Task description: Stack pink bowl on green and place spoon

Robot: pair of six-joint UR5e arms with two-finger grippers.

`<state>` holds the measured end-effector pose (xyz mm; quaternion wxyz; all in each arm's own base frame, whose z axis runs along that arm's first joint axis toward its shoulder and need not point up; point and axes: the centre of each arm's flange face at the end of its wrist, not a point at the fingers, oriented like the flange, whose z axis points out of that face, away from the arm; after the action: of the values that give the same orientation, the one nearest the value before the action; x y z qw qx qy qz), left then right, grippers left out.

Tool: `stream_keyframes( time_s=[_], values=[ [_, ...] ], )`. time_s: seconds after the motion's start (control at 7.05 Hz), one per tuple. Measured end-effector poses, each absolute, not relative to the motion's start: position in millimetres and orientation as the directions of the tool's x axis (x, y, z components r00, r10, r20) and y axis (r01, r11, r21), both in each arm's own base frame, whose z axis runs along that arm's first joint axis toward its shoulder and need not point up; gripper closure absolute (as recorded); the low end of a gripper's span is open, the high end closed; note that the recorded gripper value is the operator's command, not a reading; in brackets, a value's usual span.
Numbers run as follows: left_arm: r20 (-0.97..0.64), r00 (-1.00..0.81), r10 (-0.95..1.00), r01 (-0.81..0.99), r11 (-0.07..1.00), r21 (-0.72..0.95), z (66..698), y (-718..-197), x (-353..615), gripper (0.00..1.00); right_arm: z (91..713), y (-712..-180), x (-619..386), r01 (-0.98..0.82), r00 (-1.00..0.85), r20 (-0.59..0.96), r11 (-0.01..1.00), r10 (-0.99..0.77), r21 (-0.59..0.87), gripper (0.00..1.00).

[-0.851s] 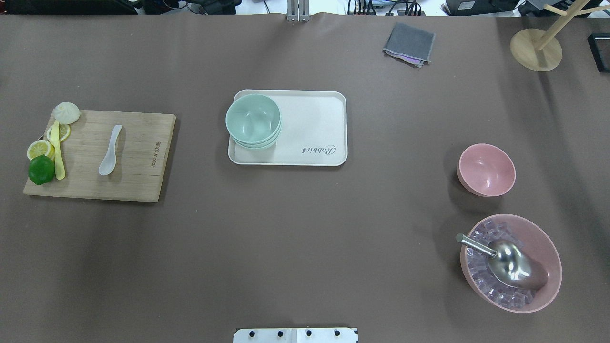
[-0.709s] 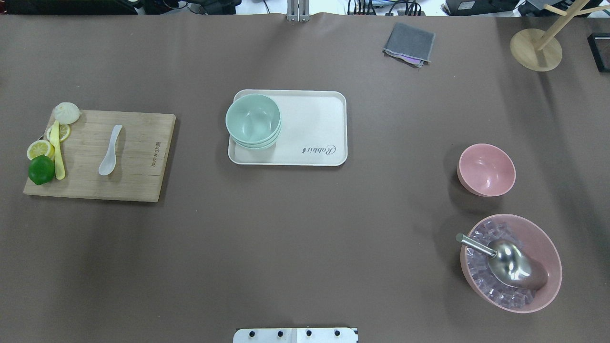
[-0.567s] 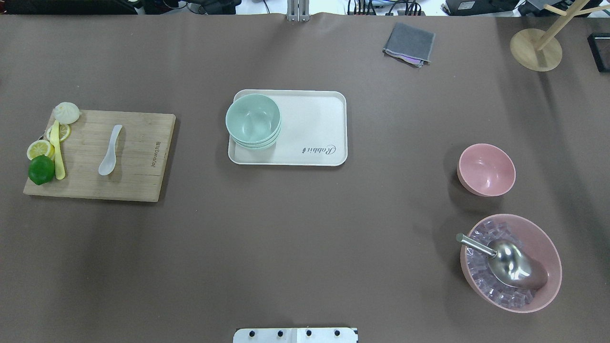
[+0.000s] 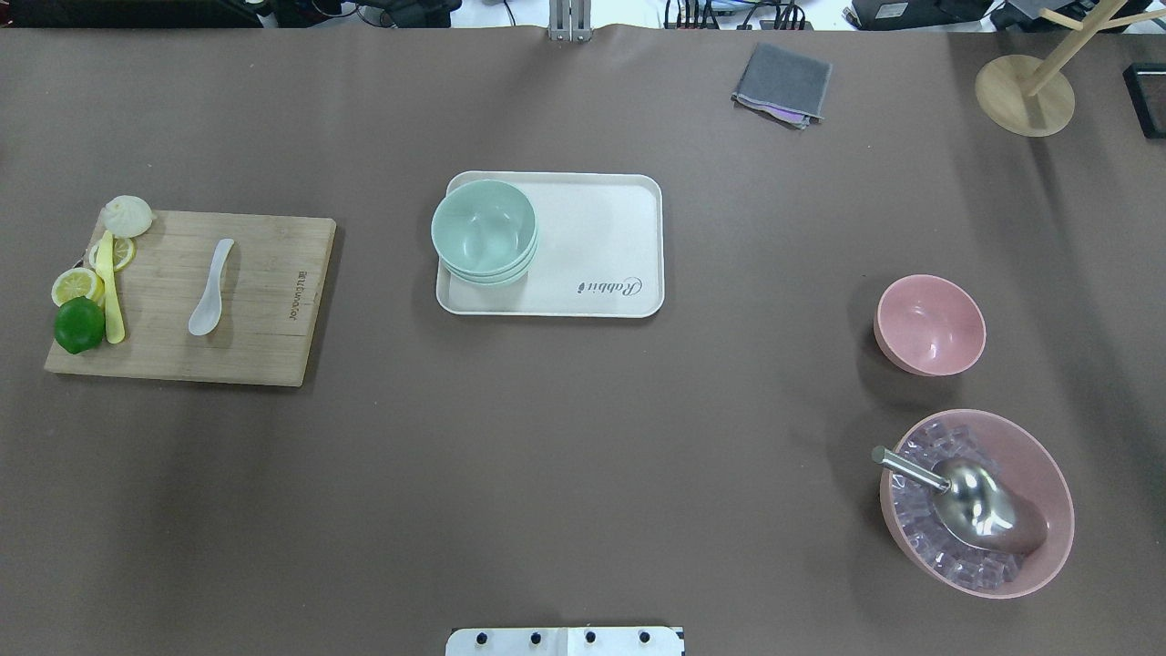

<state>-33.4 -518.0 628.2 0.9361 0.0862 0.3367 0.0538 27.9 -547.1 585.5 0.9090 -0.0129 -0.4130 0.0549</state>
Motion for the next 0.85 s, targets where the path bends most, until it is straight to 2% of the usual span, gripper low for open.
stream_keyframes(
  time_s=[0.85],
  values=[
    [-0.623, 0.767, 0.150, -0.042, 0.982, 0.186, 633.5, -528.2, -31.7, 0.02, 576.6, -555.2, 11.9, -0.063, 0.653, 0.753, 0.996, 0.084, -0.056, 0.00]
  ],
)
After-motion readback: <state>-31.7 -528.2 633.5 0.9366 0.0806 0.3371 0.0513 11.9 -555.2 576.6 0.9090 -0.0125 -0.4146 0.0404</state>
